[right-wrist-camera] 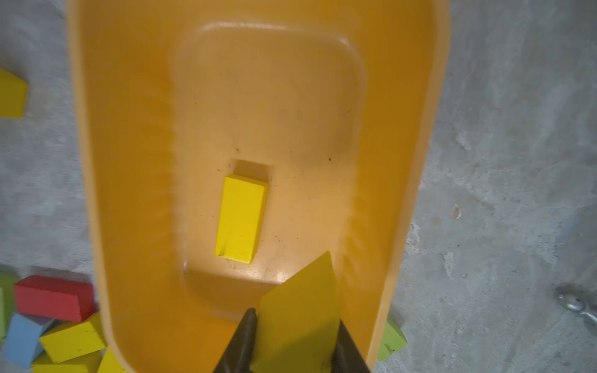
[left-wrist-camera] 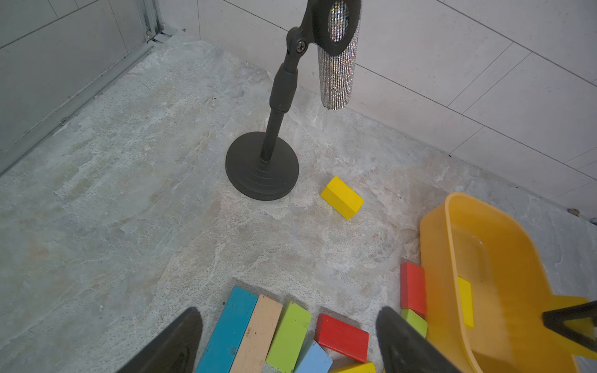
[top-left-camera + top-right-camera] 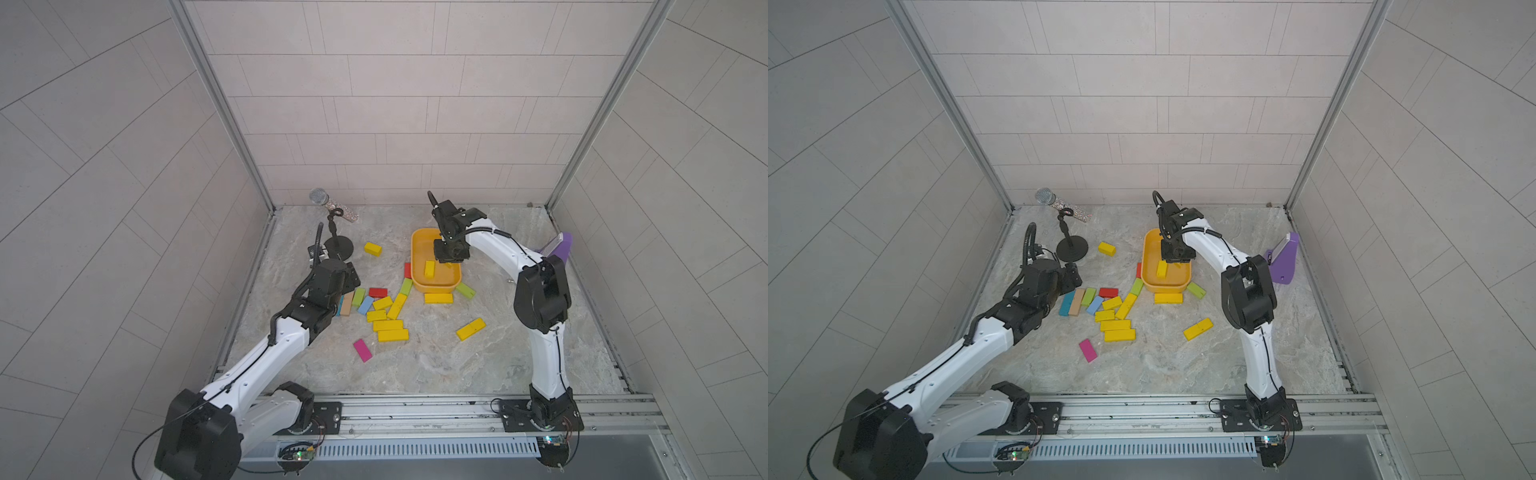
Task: Pick out the yellow building blocks
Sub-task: Place the building block in the storage box.
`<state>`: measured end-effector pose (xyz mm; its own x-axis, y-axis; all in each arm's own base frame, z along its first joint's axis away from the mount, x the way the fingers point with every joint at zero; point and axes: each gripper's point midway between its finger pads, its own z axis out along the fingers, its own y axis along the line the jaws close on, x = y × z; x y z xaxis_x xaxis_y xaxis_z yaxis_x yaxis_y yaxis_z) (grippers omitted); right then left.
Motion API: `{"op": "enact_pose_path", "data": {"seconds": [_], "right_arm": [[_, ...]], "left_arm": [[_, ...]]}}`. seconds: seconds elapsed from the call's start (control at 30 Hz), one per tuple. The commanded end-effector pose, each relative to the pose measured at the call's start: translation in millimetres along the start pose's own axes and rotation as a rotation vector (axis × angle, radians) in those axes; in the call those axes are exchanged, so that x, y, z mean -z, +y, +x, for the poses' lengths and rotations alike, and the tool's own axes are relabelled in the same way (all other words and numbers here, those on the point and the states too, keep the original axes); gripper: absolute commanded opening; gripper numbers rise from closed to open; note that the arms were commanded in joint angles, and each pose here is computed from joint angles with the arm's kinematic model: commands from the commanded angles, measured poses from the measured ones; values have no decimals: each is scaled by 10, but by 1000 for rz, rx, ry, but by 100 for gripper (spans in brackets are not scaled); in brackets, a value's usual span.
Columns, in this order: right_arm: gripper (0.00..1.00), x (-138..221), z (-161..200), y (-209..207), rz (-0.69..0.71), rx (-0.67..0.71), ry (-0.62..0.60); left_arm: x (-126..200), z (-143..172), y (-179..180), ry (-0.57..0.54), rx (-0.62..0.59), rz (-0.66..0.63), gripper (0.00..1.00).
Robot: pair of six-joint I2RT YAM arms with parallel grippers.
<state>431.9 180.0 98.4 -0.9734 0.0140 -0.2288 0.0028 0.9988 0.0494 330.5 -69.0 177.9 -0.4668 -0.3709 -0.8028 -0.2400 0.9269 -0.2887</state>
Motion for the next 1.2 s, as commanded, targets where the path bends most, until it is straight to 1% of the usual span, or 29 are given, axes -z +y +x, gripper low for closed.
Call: {"op": "enact_pose_path", "data": {"seconds": [0.0,0.37,0.53,0.63,0.73,0.83,0.9,1.03,1.17], "right_arm": [[24,-8,44,-52,18,9,33],[25,-427,-21,-10,47,-15,60],[27,-505,-31,-9,57,-11,66],[29,-541,-14,-8,58,-8,75],[37,-562,0,-3,59,-2,83],[46,-529,-6,-10,65,1,81],[50,-467,-20,-8,69,8,72],[51,-244,-67,-1,57,12,36],[51,180,-141,7,32,32,-85]], "left_arm": [[11,39,140,-6,8,-44,89],[-8,56,105,10,7,-32,89],[9,43,129,3,5,-41,89],[11,46,135,4,3,-42,89],[2,57,121,10,4,-37,89],[-12,62,104,16,9,-32,89],[-21,68,83,21,12,-25,89],[-42,82,59,31,15,-19,89],[-57,105,66,38,16,-23,89]]}}
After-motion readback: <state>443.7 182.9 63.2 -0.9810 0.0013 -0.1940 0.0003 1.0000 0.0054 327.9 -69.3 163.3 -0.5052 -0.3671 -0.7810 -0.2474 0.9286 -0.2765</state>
